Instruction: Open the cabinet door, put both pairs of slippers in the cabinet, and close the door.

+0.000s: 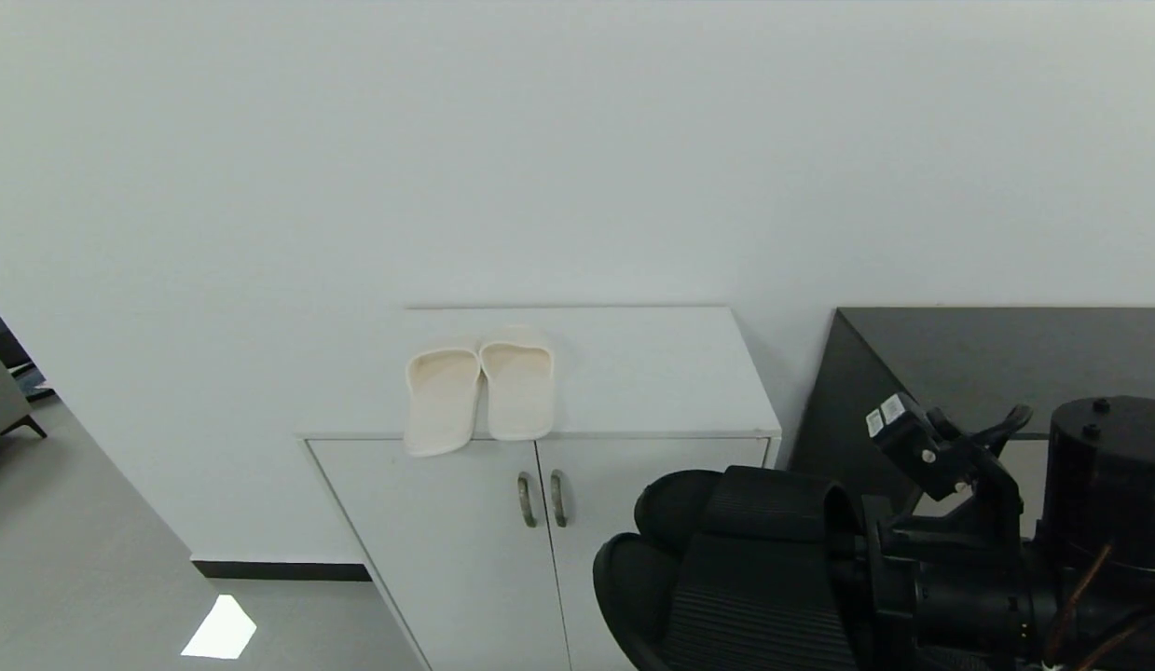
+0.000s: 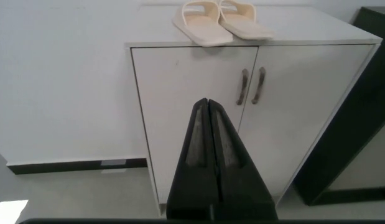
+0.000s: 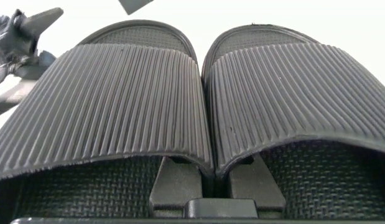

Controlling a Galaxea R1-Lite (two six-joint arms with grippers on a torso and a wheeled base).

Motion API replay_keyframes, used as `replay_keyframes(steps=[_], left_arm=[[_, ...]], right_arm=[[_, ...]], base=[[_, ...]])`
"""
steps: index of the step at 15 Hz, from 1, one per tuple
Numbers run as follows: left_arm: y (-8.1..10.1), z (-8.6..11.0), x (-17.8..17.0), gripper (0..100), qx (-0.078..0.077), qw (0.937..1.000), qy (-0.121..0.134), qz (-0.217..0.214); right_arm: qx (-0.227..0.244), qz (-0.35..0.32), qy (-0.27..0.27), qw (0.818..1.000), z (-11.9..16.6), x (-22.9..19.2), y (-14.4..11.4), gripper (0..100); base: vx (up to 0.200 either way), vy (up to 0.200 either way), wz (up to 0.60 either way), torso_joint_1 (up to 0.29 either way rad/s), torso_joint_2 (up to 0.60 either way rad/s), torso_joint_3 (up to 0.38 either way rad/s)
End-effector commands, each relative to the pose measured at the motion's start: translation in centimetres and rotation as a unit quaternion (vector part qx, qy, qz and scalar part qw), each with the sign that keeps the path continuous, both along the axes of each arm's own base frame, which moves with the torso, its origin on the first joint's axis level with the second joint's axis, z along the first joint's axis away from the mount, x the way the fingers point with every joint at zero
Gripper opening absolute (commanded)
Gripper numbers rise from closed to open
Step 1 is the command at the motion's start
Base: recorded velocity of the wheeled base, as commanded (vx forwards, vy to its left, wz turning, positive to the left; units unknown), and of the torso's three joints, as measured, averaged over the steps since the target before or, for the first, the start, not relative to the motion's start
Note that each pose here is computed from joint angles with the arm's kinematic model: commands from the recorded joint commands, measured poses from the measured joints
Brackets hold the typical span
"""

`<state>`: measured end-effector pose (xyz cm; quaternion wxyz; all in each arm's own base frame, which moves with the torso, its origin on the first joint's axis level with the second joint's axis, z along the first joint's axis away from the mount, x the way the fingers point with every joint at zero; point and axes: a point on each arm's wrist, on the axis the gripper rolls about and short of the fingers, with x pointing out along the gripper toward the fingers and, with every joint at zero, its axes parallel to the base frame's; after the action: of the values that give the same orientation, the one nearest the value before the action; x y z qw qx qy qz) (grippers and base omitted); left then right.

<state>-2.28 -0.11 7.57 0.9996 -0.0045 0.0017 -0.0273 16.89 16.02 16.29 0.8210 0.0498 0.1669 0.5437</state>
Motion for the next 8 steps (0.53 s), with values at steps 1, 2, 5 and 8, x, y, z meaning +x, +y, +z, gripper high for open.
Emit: replay_keyframes(steps=[1,2,5,8], left_arm=[[0.00,0.00,0.00,0,0.000,1.0000,0.000,0.000],[0.00,0.00,0.00,0,0.001,1.0000,0.000,0.000],[0.00,0.00,0.00,0,0.001,1.0000,0.000,0.000],[0.00,0.00,0.00,0,0.001,1.0000,0.000,0.000]], right_arm=[[-0.003,-0.001,0.004,1.000,-0.24,0.16,0.09,0],[-0.004,-0.001,0.004,1.000,-0.27,0.14,0.07,0],[-0.006,-0.001,0.007,1.000,-0.46,0.10,0.03,0],[-0.006,-0.001,0.007,1.000,-0.53,0.02,-0.03,0]], base=[[0.000,0.000,0.00,0.000,0.00,0.000],[0.000,0.000,0.00,0.000,0.00,0.000],[0.000,0.000,0.00,-0.128,0.28,0.154],[0.000,0.000,0.00,-0.201,0.46,0.240]])
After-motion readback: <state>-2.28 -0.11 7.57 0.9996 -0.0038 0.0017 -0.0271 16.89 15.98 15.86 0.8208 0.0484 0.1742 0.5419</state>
